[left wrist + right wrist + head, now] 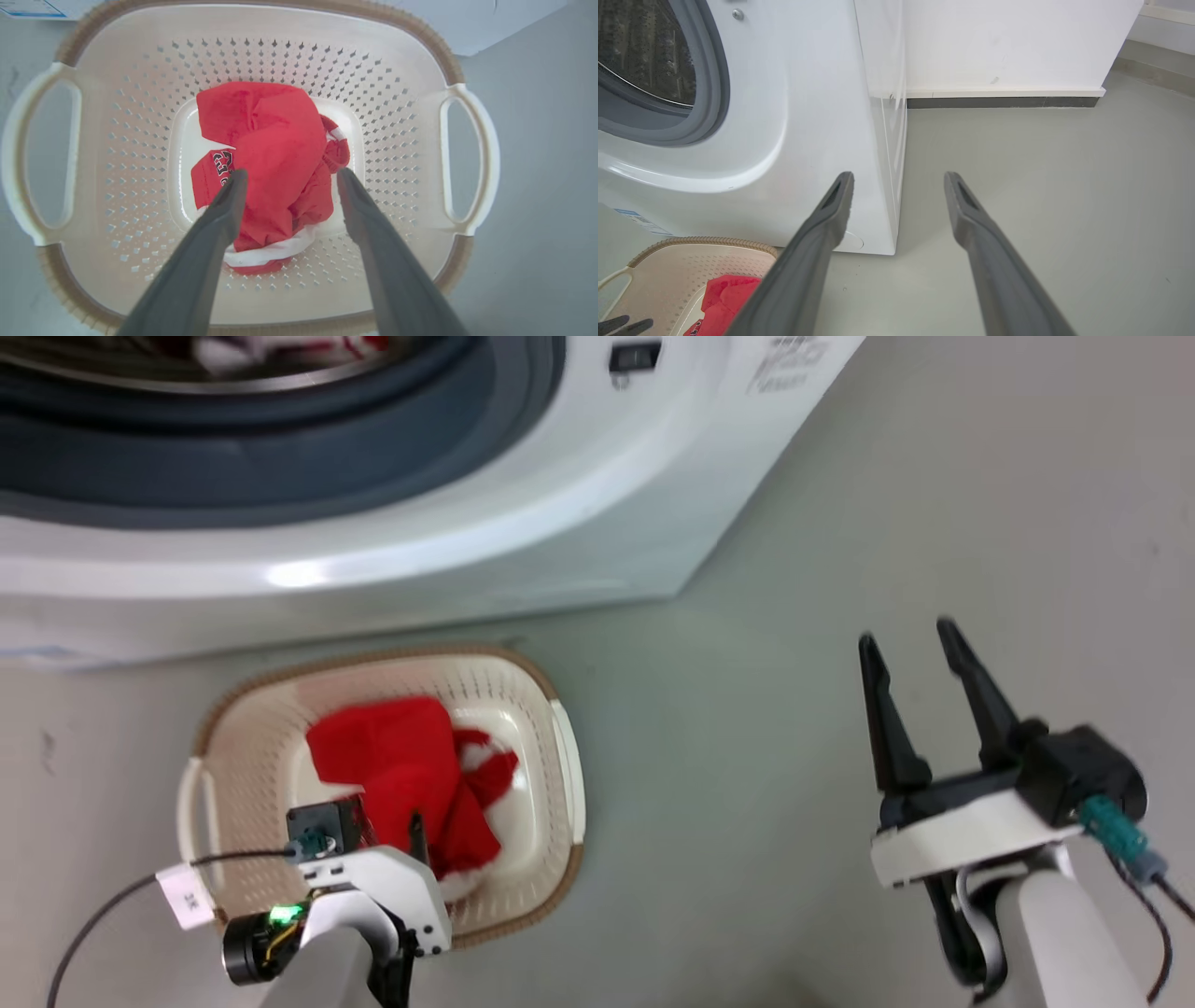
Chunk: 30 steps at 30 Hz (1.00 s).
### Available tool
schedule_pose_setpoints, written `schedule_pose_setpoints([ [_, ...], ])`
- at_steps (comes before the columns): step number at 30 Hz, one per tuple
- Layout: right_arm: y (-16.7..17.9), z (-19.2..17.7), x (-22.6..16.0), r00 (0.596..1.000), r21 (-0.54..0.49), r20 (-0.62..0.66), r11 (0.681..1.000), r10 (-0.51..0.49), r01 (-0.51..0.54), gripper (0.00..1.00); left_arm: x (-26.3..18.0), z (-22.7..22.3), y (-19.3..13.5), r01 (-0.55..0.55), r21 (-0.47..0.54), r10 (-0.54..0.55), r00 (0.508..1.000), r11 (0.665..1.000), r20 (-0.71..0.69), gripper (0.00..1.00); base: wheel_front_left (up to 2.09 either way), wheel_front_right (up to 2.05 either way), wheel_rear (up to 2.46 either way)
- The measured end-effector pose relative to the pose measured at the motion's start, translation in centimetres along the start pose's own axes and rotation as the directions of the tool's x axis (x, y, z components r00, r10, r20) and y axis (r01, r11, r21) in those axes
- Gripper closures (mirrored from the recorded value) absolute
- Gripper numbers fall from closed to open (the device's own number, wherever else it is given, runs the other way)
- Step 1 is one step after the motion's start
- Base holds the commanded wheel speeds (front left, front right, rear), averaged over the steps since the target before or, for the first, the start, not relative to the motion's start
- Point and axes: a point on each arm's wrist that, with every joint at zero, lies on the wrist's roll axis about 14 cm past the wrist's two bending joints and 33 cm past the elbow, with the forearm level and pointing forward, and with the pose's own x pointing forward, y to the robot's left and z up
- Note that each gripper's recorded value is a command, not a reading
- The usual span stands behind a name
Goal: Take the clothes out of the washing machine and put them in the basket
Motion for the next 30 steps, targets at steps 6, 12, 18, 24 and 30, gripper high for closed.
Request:
schedule_pose_setpoints([
  [6, 0.4, 2.9, -2.8, 0.998, -0.028, 0.066, 1.000, 0.004, -0.002, 0.00, -4.8, 4.4, -0.1, 0.014, 0.007, -0.016, 0.977, 1.000, 0.214, 0.00, 0.00, 0.00, 0.00],
  [12, 0.9, 5.2, -5.3, 0.991, -0.036, 0.130, 0.999, 0.011, -0.006, 0.00, -10.0, 9.5, 0.3, 0.012, 0.007, -0.014, 0.899, 1.000, 0.439, 0.00, 0.00, 0.00, 0.00],
  [18, 1.5, 6.9, -6.8, 0.983, -0.041, 0.184, 0.999, 0.026, -0.019, 0.00, -15.5, 15.2, 0.5, 0.008, 0.019, -0.019, 0.761, 1.000, 0.648, 0.00, 0.00, 0.00, 0.00],
  [24, 1.9, 8.1, -7.5, 0.975, -0.045, 0.219, 0.999, 0.036, -0.027, 0.00, -19.9, 19.3, 0.0, 0.014, 0.035, -0.036, 0.629, 0.999, 0.777, 0.00, 0.00, 0.00, 0.00],
  [30, 2.0, 8.4, -8.0, 0.973, -0.046, 0.227, 0.999, 0.037, -0.028, 0.00, -21.6, 20.9, -0.5, 0.013, 0.055, -0.052, 0.571, 0.998, 0.819, 0.00, 0.00, 0.00, 0.00],
])
